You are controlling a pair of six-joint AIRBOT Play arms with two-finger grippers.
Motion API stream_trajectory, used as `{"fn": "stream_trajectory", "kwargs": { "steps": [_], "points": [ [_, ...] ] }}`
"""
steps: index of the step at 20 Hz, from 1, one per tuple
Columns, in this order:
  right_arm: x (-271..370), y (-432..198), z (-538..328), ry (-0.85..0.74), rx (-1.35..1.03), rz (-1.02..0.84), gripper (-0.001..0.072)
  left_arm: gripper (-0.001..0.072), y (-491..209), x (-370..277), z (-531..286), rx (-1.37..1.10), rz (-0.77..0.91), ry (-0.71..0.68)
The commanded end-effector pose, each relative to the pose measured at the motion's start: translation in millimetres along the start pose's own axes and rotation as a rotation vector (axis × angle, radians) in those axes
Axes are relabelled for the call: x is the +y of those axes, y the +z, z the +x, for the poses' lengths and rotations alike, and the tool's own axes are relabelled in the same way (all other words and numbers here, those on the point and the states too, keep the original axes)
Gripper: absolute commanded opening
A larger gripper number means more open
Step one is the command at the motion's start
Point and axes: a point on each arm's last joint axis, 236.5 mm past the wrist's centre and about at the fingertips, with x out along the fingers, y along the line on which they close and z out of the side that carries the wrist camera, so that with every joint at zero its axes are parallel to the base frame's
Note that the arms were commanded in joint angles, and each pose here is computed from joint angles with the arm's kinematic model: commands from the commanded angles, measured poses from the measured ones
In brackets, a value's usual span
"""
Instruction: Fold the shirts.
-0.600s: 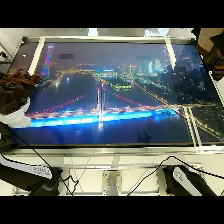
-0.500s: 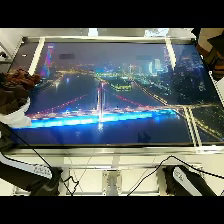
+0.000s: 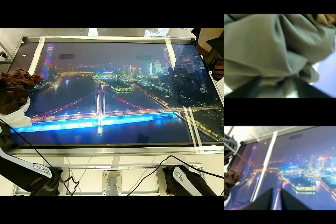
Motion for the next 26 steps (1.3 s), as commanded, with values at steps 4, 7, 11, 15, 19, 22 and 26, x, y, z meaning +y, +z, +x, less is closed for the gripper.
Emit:
{"fn": "stream_trajectory", "kwargs": {
  "steps": [4, 7, 11, 15, 19, 22, 26],
  "points": [
    [1.4, -0.8, 1.7, 0.0, 0.002, -0.006, 0.0504, 0.0694, 43.3, -8.1, 9.2, -0.182, -0.053, -0.069],
    [-0.5, -1.2, 5.0, -0.02, 0.002, -0.025, 0.0503, 0.069, 33.3, -39.4, 31.6, -0.127, -0.101, -0.193],
    [5.0, -4.7, 9.6, -0.015, 0.014, -0.044, 0.0502, 0.0016, 6.8, -67.4, 44.5, -0.002, -0.129, -0.3],
    [-4.6, -5.7, 9.3, -0.055, 0.019, -0.055, 0.0439, 0.0014, 32.9, -116.1, -8.3, -0.075, -0.064, -0.55],
    [-16.9, -3.6, 12.0, -0.092, 0.005, -0.054, 0.0358, 0.0012, 92.7, -208.9, -202.1, -0.427, -0.027, -1.202],
    [-30.6, -6.9, 21.6, -0.103, -0.004, -0.019, 0.0358, 0.0012, 84.8, -257.2, -360.3, -0.681, 0.097, -1.494],
    [-48.3, -23.7, 44.9, -0.106, 0.009, 0.036, 0.0357, 0.0012, -7.2, -355.4, -505.7, -0.763, 0.363, -1.692]
  ]
}}
